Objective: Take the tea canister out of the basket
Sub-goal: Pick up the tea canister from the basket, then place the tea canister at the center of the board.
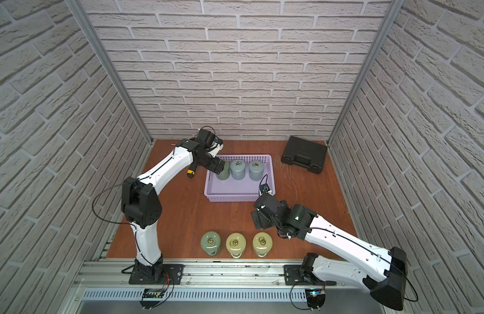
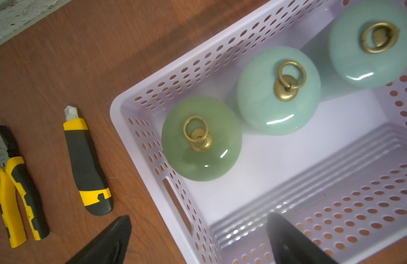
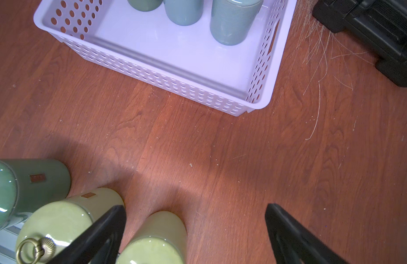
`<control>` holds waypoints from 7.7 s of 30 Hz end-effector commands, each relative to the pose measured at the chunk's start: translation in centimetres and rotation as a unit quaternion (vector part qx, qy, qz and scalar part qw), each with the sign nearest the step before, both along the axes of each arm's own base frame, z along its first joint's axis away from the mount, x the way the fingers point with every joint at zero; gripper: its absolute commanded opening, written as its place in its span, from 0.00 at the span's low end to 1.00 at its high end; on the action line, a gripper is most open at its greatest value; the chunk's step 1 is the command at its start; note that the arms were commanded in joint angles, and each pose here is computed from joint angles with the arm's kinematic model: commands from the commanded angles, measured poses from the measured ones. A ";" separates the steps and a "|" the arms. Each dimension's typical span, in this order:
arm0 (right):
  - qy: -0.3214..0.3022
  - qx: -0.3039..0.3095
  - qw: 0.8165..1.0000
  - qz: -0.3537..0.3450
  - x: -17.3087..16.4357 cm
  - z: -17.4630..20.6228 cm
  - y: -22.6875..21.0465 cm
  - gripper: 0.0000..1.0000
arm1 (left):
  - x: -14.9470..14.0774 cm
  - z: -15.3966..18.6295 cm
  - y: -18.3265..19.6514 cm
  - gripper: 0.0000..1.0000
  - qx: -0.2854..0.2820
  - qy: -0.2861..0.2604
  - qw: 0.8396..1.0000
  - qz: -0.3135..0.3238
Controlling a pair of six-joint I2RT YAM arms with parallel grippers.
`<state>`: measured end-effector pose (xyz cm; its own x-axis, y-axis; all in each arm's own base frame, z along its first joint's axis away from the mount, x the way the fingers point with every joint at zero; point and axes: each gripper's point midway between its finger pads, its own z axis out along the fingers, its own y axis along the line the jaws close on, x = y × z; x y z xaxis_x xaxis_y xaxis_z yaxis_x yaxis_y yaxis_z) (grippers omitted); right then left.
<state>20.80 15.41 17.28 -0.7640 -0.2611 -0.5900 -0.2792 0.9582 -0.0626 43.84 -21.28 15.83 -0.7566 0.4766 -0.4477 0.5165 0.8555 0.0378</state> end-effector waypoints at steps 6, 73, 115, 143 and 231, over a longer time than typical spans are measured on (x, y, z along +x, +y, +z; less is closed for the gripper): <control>-0.023 -0.009 1.000 -0.001 1.5 0.9 0.6 1.00 | 2.5 -1.3 -0.2 0.98 0.015 0.003 1.000 -0.010; -0.016 -0.009 0.999 -0.044 1.5 0.3 -1.1 1.00 | 4.8 -3.0 -2.2 0.62 -0.018 0.013 1.000 -0.007; -0.024 0.060 0.988 -0.139 0.2 0.3 -3.3 1.00 | -8.6 8.6 -4.7 0.57 -0.047 -0.039 0.997 -0.052; -0.040 0.065 0.981 -0.181 -0.4 0.5 -5.4 1.00 | -17.4 5.8 -10.5 0.56 -0.043 -0.016 0.992 -0.119; -0.054 0.064 0.975 -0.204 -1.3 0.5 -7.4 1.00 | -24.4 -7.6 -13.4 0.98 -0.002 0.076 0.984 -0.164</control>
